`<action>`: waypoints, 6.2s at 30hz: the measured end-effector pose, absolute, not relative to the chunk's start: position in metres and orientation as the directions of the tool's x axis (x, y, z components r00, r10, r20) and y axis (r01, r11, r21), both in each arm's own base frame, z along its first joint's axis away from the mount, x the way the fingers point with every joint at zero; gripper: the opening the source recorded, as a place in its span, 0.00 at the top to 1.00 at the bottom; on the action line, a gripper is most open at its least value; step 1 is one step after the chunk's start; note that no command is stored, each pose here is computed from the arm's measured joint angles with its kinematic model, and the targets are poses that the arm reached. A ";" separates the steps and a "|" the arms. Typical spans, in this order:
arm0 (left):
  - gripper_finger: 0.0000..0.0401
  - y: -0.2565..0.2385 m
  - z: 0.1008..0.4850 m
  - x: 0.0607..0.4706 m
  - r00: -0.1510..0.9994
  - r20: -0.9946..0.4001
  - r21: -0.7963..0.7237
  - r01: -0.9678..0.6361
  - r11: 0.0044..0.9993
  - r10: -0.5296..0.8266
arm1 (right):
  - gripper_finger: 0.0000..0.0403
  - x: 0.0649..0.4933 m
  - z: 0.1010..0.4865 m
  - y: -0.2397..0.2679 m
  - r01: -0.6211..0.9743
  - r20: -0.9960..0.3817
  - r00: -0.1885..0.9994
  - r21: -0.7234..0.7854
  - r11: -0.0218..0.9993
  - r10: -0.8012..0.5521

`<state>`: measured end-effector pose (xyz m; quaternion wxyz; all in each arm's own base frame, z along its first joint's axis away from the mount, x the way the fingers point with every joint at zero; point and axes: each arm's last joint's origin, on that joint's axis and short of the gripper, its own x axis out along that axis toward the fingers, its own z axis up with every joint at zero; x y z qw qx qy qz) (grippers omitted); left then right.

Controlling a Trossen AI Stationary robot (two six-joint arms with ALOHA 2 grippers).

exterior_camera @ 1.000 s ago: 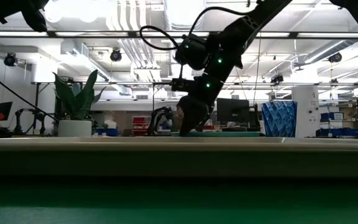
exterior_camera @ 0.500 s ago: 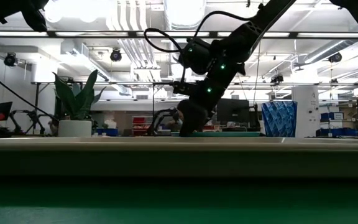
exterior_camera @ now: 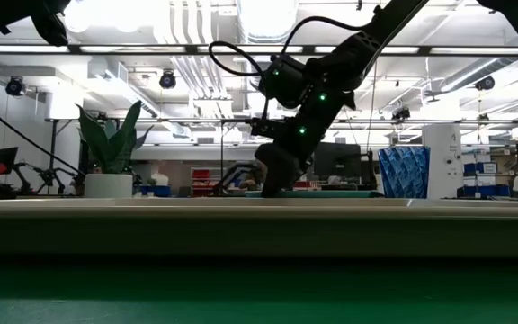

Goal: Pick and place plate/cup/fork/spoon on tray
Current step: Put the blue plate on the serving tray, then put the blue glass in the top right corner of the serving tray

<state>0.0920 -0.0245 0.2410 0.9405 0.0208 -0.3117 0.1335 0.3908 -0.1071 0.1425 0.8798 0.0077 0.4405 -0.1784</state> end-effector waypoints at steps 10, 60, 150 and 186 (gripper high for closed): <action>0.99 -0.024 0.241 0.092 0.770 0.592 -0.044 -0.265 0.963 0.239 | 0.98 0.392 0.144 -0.108 0.332 -0.773 0.550 -0.145 0.932 -0.316; 0.99 -0.024 0.241 0.092 0.770 0.592 -0.045 -0.263 0.964 0.238 | 0.98 0.392 0.227 0.085 -0.070 -0.635 0.751 -0.352 0.933 -0.183; 0.99 -0.025 0.241 0.093 0.774 0.590 -0.040 -0.257 0.966 0.230 | 0.87 0.420 0.141 0.194 -0.232 -0.719 0.686 -0.357 0.905 -0.108; 0.99 -0.025 0.241 0.093 0.773 0.591 -0.041 -0.258 0.965 0.231 | 0.81 0.379 0.238 0.172 -0.151 -0.729 0.681 -0.229 0.962 -0.066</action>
